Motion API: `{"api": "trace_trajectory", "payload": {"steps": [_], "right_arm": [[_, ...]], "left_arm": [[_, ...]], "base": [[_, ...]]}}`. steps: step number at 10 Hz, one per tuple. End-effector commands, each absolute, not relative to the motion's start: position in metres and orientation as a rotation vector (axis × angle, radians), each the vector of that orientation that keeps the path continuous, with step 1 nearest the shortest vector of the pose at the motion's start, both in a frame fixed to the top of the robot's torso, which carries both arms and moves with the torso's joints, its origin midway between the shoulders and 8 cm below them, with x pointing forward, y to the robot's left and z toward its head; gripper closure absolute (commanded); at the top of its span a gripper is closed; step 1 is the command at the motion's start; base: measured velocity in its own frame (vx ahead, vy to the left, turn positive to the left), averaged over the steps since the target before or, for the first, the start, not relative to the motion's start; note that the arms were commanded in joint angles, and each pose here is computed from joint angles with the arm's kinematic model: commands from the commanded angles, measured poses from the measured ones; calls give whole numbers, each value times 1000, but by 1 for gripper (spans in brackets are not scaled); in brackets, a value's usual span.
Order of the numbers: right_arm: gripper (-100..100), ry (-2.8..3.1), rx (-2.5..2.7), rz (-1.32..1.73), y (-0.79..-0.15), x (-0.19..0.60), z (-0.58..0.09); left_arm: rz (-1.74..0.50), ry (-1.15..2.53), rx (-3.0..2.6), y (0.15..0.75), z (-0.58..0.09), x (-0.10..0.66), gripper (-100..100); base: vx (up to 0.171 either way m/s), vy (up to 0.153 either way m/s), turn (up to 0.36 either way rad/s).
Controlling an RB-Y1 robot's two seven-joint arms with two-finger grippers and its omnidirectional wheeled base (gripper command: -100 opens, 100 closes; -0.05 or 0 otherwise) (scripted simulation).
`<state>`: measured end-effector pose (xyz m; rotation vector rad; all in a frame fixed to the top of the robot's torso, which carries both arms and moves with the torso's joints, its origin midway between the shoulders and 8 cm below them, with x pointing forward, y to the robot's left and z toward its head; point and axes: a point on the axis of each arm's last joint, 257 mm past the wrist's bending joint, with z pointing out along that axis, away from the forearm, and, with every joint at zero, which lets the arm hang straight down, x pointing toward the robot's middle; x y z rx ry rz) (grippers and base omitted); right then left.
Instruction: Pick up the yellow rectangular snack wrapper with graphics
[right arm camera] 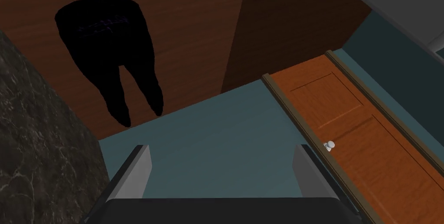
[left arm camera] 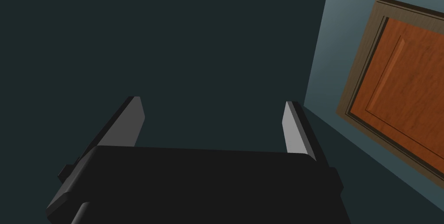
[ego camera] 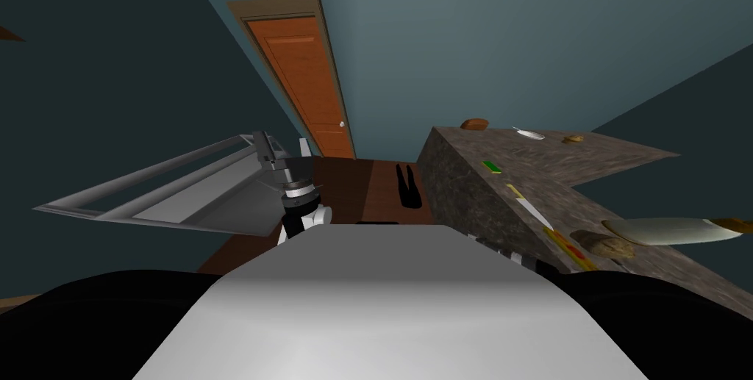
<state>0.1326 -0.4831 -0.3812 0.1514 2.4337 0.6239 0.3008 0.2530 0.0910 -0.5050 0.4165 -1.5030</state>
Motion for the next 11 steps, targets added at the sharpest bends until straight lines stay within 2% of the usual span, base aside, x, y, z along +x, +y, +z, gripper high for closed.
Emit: {"api": "trace_trajectory", "payload": {"steps": [1,4,8,10,11], "right_arm": [[-100,2478,134,579,-501,125,-376],[-100,2619,106,420,-557,93,-372],[-100,2792,77,183,-632,50,-354],[-100,2792,77,183,-632,50,-354],[-100,2838,75,113,-652,37,-347]], "left_arm": [[-1503,416,-505,253,91,301,0],[-1503,417,-505,253,91,301,0],[-1503,417,-505,253,91,301,0],[-1503,417,-505,253,91,301,0],[-1503,417,-505,253,91,301,0]], "base": [[38,2,37],[38,-28,50],[36,-81,45],[18,-62,13],[8,-53,15]]}}
